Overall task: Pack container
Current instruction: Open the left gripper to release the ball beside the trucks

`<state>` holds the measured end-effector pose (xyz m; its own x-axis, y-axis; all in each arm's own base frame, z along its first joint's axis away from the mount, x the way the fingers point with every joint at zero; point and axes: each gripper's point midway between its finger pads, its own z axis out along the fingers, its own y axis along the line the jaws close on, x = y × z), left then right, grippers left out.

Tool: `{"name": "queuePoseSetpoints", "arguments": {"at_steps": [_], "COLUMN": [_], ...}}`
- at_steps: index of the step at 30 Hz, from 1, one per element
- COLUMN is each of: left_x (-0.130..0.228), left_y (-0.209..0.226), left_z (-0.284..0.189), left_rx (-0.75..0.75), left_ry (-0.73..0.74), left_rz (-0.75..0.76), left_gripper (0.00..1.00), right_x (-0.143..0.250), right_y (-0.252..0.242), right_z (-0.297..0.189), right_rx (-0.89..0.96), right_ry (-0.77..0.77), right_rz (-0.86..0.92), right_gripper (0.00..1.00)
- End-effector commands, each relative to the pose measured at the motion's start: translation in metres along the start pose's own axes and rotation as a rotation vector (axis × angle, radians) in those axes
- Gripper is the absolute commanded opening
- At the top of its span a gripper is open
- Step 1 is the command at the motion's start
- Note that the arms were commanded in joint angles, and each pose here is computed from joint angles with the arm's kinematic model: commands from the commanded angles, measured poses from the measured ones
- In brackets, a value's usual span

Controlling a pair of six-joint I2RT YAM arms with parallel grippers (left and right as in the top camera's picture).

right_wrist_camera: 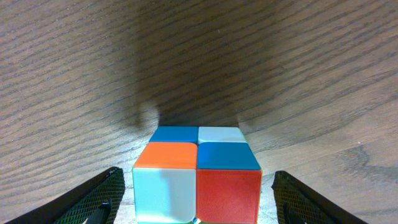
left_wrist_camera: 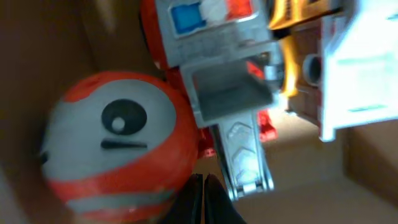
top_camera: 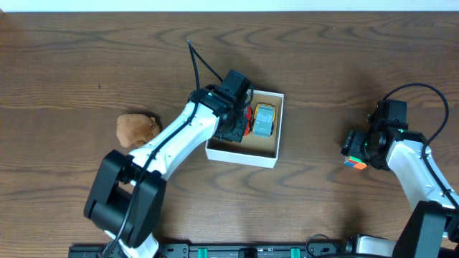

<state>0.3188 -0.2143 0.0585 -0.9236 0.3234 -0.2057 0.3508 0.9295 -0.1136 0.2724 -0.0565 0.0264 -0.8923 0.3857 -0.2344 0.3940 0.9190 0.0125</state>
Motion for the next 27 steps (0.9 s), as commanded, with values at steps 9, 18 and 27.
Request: {"name": "queuePoseSetpoints", "arguments": {"at_steps": [9, 18, 27], "left_x": [0.007, 0.011, 0.048], "left_y": [0.027, 0.017, -0.047], "left_z": [0.028, 0.015, 0.010], "left_rx": [-0.062, -0.056, -0.008], "left_ry": [0.069, 0.066, 0.149], "left_rz": [-0.022, -0.036, 0.033], "left_gripper": [0.06, 0.06, 0.06], "right_x": [0.002, 0.002, 0.002], "right_y": [-0.003, -0.003, -0.003], "right_z": [0.002, 0.002, 0.002], "right_rx": [0.007, 0.007, 0.007], "right_ry": [0.010, 0.010, 0.009], "right_rz": [0.007, 0.007, 0.007], "right_gripper": [0.79, 0.79, 0.79]}}
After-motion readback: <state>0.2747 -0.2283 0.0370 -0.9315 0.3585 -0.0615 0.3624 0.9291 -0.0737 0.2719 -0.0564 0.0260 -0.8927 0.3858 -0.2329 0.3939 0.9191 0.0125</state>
